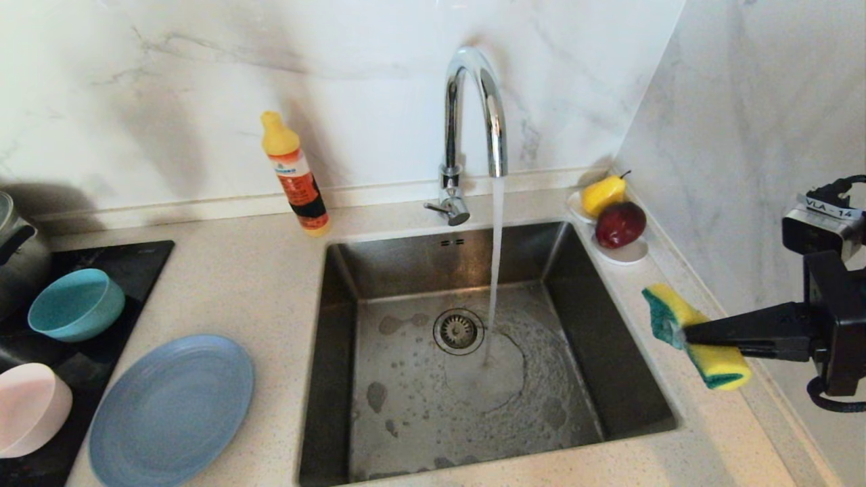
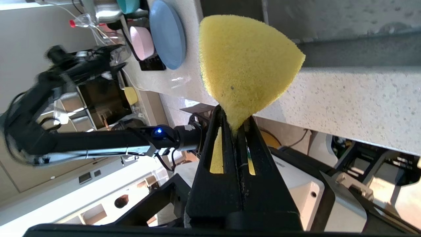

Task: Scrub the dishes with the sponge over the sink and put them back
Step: Place the bowl on the table, then wash the plate

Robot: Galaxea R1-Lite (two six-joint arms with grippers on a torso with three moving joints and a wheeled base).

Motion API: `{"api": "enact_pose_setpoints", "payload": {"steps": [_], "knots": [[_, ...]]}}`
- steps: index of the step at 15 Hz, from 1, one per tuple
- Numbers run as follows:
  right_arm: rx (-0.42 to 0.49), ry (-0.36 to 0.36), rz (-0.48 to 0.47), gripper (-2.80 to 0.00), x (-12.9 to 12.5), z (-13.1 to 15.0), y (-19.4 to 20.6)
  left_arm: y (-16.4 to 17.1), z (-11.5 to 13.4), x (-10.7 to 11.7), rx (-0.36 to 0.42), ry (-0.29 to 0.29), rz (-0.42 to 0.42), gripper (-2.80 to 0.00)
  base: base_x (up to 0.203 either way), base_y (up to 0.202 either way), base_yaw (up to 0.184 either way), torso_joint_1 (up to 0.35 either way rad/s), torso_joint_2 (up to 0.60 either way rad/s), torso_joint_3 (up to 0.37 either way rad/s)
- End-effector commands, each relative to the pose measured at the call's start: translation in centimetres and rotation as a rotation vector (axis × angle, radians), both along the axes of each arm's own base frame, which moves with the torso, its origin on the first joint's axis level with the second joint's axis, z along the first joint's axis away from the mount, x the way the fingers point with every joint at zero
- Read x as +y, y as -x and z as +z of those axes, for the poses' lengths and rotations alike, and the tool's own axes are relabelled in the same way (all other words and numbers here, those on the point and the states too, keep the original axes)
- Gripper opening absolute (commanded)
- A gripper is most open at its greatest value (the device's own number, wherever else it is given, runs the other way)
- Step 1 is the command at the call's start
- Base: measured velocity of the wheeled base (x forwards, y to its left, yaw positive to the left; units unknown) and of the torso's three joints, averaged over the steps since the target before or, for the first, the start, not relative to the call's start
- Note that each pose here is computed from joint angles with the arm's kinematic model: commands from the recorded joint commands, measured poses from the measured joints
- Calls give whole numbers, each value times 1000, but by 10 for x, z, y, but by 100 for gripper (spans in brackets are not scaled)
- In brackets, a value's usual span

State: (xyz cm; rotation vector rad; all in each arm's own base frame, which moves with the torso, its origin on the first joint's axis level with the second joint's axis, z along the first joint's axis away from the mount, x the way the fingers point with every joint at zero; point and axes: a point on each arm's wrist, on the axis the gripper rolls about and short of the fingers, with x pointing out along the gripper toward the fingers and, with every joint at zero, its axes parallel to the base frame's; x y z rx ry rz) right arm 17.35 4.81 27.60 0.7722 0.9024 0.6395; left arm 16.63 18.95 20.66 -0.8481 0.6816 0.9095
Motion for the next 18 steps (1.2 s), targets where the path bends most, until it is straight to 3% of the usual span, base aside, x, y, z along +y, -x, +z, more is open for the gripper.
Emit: {"api": "enact_pose_setpoints", "payload": {"steps": [1,5,8,10,11,18], "knots": [[12,-4,3,-280,0,-2,0,8,24,-24,-41,-52,-120,-280,0,0,0,0,0,0],[-5,-9,3,-280,0,3,2,-5,15,-62,87,-9,-398,-280,0,0,0,0,0,0],[-1,-6,2,-280,0,1,3,-14,-6,-80,178,28,-504,-280,0,0,0,0,0,0],[-2,-7,0,-280,-1,2,3,-22,-22,-88,258,15,-538,-280,0,0,0,0,0,0],[-8,-8,0,-280,-1,3,4,-27,-32,-89,279,13,-548,0,0,0,0,0,0,0],[18,-4,-9,-280,-2,-3,1,-41,-74,-90,304,21,-573,0,0,0,0,0,0,0]]}}
